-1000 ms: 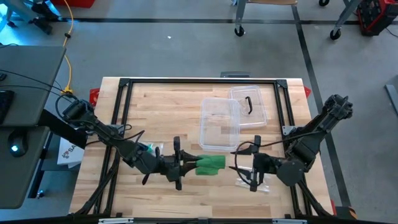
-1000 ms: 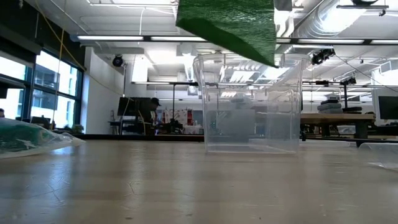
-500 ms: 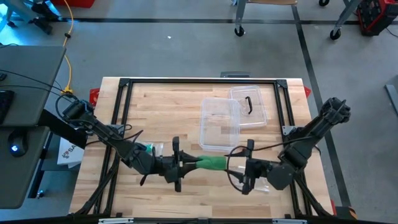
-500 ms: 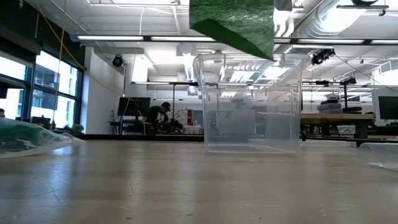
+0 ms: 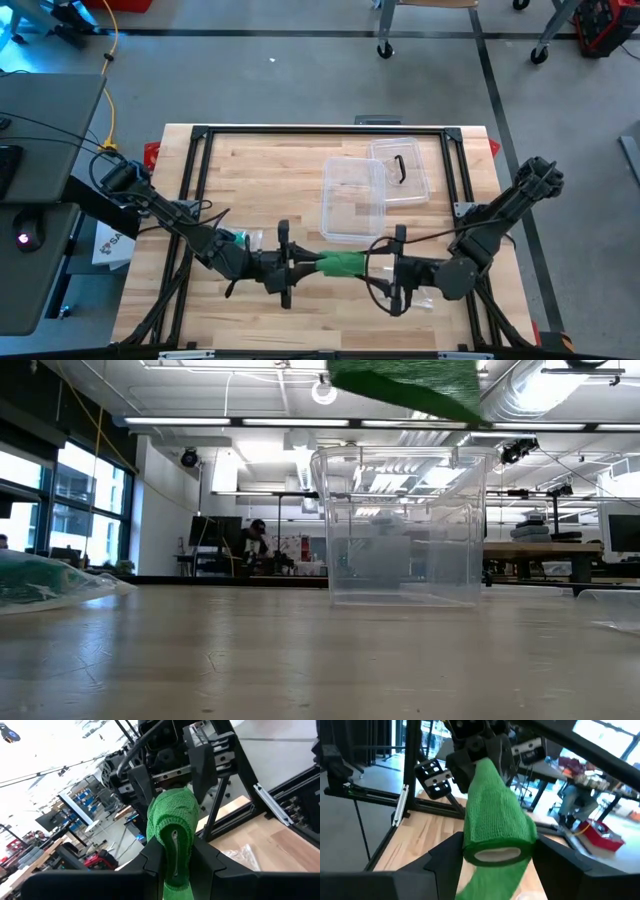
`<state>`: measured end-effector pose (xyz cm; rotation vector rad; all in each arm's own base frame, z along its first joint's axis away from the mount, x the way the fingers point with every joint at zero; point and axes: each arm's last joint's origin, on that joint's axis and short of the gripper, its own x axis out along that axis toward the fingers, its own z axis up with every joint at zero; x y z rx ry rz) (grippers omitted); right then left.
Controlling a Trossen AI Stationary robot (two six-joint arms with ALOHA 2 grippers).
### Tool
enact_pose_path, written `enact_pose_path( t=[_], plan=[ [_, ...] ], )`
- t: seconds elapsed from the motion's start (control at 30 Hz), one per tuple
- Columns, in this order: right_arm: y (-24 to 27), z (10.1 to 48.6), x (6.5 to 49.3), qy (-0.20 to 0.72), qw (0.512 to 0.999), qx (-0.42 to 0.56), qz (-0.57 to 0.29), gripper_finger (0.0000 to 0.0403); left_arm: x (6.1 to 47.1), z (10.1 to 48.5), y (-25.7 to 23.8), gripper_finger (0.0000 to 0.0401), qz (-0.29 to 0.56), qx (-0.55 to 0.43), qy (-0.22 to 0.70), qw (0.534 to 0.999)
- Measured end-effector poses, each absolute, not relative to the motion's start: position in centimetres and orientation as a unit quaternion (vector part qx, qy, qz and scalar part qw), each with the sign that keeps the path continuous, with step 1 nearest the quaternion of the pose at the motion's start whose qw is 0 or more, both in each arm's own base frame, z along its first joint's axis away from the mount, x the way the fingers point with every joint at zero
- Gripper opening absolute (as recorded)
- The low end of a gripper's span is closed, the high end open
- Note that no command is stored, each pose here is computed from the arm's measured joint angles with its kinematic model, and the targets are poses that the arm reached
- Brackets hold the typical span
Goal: Roll bandage
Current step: Roll the green bandage
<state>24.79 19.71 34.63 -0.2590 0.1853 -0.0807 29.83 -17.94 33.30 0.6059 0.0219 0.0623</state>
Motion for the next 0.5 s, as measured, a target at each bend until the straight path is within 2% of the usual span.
enact_pose_path(
  t=[0.2,0.4,0.5],
  plan=[
    [19.70,34.72,24.91,0.090,0.982,-0.163,-0.027,0.0187,29.82,33.45,-17.95,0.0051,0.032,0.283,0.004,0.959],
    [19.82,34.70,25.33,0.085,0.980,-0.170,0.064,0.0105,29.78,33.33,-18.16,0.0053,0.017,0.238,0.001,0.971],
    [19.69,34.79,25.48,0.081,0.979,-0.177,0.065,0.0074,29.78,33.38,-18.14,0.0064,0.011,0.208,-0.002,0.978]
  ],
)
